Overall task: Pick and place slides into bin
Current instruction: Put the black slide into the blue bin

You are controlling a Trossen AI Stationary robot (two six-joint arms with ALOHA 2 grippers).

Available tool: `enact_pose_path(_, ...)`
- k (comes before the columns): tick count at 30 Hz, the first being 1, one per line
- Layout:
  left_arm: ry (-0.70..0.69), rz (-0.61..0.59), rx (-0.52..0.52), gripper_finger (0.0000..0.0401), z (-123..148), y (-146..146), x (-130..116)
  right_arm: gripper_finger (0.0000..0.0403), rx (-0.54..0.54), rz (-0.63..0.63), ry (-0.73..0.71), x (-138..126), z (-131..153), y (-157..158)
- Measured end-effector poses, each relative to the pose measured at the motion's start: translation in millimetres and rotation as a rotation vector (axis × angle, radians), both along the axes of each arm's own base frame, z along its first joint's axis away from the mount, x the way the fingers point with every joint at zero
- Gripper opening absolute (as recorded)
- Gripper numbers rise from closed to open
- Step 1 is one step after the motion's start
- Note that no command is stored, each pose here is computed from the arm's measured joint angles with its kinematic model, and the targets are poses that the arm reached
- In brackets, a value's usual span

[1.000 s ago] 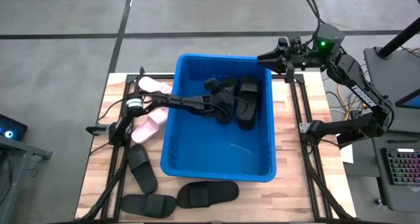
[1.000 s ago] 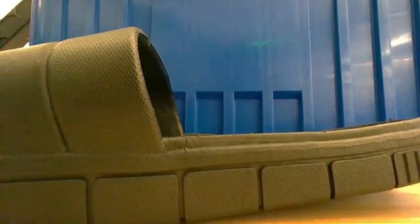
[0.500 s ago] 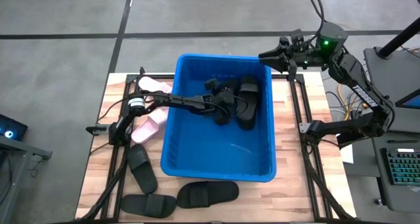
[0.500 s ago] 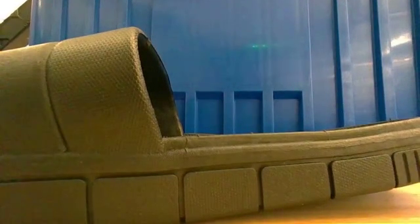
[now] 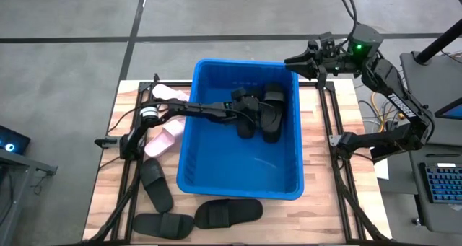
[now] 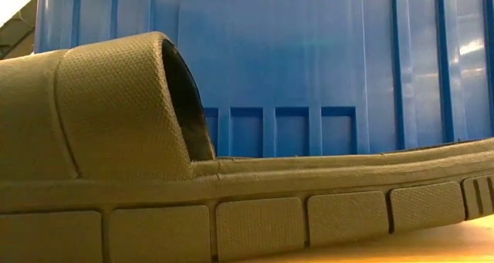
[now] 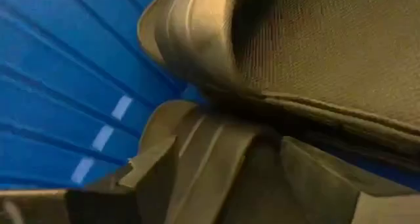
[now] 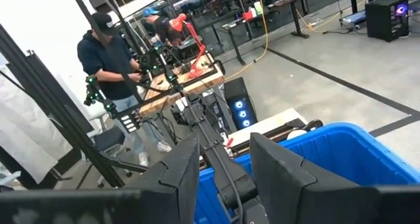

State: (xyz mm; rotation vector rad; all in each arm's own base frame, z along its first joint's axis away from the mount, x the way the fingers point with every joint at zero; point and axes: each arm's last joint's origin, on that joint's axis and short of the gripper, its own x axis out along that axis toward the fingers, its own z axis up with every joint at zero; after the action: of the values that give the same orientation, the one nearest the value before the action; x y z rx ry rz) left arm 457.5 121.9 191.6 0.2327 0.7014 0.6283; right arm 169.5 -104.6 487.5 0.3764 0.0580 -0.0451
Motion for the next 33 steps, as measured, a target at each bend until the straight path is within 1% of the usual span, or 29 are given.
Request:
enact_pose_path(4,0.039,-0.009,-0.056,0.0283,3.3,-1.2,-4.2,0.0130,-0.002,0.001,0.000,0.0,0.0,0.0)
enact_pose_path(9,0.056,-0.029,-0.075,0.0285,29.9,-7.6,-18.3,0.0124,-0.003,0.001,0.000,0.0,0.0,0.0)
enact_pose_path(14,0.028,-0.120,-0.101,0.0263,66.6,-15.3,-33.9,0.0123,-0.013,0.001,0.000,0.0,0.0,0.0)
enact_pose_path(18,-0.061,-0.188,-0.120,0.0231,104.0,-21.5,-49.9,0.0127,-0.034,0.002,0.001,0.0,0.0,0.0)
enact_pose_path(21,-0.141,-0.227,-0.165,0.0210,129.0,-27.1,-64.5,0.0128,-0.056,0.004,0.002,0.0,0.0,-0.1)
enact_pose_path(22,-0.182,-0.236,-0.191,0.0204,139.0,-29.3,-70.1,0.0127,-0.067,0.004,0.002,0.0,0.1,-0.1)
enact_pose_path(24,-0.273,-0.242,-0.273,0.0197,159.2,-34.2,-83.5,0.0125,-0.113,0.007,-0.001,0.0,0.5,-0.1)
enact_pose_path(27,-0.434,-0.233,-0.443,0.0194,188.0,-41.3,-103.9,0.0120,-0.170,0.010,-0.001,0.0,0.8,-0.1)
enact_pose_path(29,-0.499,-0.250,-0.541,0.0193,201.8,-46.0,-116.2,0.0117,-0.193,0.012,0.000,0.1,0.8,-0.1)
enact_pose_path(31,-0.553,-0.277,-0.613,0.0193,215.5,-51.0,-129.0,0.0115,-0.228,0.013,0.002,0.4,0.6,-0.4)
enact_pose_path(33,-0.595,-0.301,-0.685,0.0193,224.8,-56.7,-136.9,0.0114,-0.283,0.016,0.004,0.5,0.5,-0.5)
